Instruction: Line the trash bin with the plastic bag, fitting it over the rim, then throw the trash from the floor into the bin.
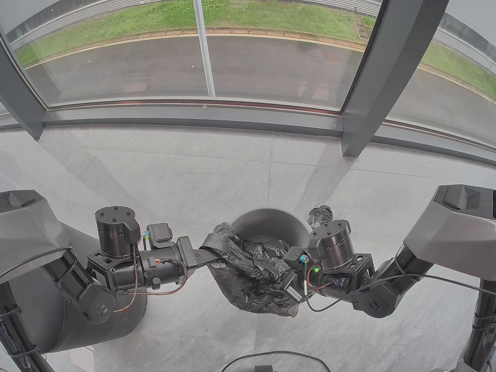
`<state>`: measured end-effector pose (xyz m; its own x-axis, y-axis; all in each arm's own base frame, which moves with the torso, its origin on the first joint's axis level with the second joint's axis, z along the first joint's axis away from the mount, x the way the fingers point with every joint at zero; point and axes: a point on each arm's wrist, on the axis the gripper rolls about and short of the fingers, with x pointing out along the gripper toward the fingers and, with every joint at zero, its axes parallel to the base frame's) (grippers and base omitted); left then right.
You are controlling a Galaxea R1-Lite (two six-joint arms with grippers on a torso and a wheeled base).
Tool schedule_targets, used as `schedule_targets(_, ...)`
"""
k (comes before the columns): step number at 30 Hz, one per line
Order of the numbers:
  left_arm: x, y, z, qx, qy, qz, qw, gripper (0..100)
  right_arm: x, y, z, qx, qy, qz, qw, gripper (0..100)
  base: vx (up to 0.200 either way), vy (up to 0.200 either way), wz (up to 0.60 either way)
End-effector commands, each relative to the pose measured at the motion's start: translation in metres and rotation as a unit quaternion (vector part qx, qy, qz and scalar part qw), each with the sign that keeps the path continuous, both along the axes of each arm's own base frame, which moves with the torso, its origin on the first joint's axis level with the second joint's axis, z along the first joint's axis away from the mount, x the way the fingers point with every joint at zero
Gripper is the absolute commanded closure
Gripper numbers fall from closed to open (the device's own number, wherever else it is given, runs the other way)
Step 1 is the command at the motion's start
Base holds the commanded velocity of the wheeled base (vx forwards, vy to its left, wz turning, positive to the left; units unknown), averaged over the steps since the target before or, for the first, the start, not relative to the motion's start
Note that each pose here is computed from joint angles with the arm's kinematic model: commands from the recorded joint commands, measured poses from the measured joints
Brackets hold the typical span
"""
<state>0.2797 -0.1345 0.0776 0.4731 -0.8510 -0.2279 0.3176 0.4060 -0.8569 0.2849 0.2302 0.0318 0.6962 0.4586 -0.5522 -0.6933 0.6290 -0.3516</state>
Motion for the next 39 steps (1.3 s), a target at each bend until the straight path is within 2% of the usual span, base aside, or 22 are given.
schedule_targets(1,-0.001,0.0,0.001,0.0,0.0,0.0,1.0,100,0.003,-0.002,-0.003,-0.002,0.003,-0.005,1.0,100,0.0,0.0,0.0)
schedule_targets(10,-0.001,0.0,-0.002,0.012,-0.008,0.006,0.9999,100,0.016,-0.016,0.008,0.01,-0.012,-0.032,0.9994,100,0.0,0.0,0.0)
schedule_targets(17,-0.002,0.0,-0.008,0.079,-0.07,0.007,0.9944,100,0.021,-0.017,0.025,0.031,-0.033,-0.039,0.9982,100,0.0,0.0,0.0)
schedule_targets(18,-0.002,0.001,-0.01,0.101,-0.088,0.003,0.9911,100,0.024,-0.017,0.028,0.035,-0.039,-0.041,0.9978,100,0.0,0.0,0.0)
schedule_targets(19,-0.002,0.001,-0.01,0.101,-0.088,0.003,0.9911,100,0.024,-0.017,0.028,0.035,-0.039,-0.041,0.9978,100,0.0,0.0,0.0)
schedule_targets(20,0.001,0.001,-0.013,0.143,-0.122,0.014,0.9821,100,0.027,-0.017,0.034,0.046,-0.044,-0.048,0.9968,100,0.0,0.0,0.0)
schedule_targets(22,0.008,-0.001,-0.017,0.197,-0.158,0.052,0.9662,100,0.031,-0.016,0.037,0.058,-0.047,-0.057,0.9956,100,0.0,0.0,0.0)
schedule_targets(23,0.012,-0.003,-0.018,0.219,-0.171,0.071,0.9579,100,0.032,-0.016,0.039,0.063,-0.049,-0.06,0.995,100,0.0,0.0,0.0)
schedule_targets(24,0.012,-0.003,-0.018,0.219,-0.171,0.071,0.9579,100,0.032,-0.016,0.039,0.063,-0.049,-0.06,0.995,100,0.0,0.0,0.0)
schedule_targets(25,0.019,-0.006,-0.018,0.249,-0.192,0.101,0.9438,100,0.036,-0.017,0.042,0.07,-0.052,-0.067,0.9939,100,0.0,0.0,0.0)
schedule_targets(26,0.024,-0.008,-0.016,0.258,-0.204,0.11,0.9379,100,0.039,-0.019,0.044,0.073,-0.054,-0.071,0.9933,100,0.0,0.0,0.0)
schedule_targets(32,0.039,-0.013,-0.012,0.261,-0.227,0.12,0.9304,100,0.056,-0.023,0.042,0.079,-0.062,-0.089,0.991,100,0.0,0.0,0.0)
schedule_targets(39,0.044,-0.014,-0.013,0.26,-0.232,0.123,0.9289,100,0.085,-0.037,0.04,0.093,-0.076,-0.124,0.985,100,0.0,0.0,0.0)
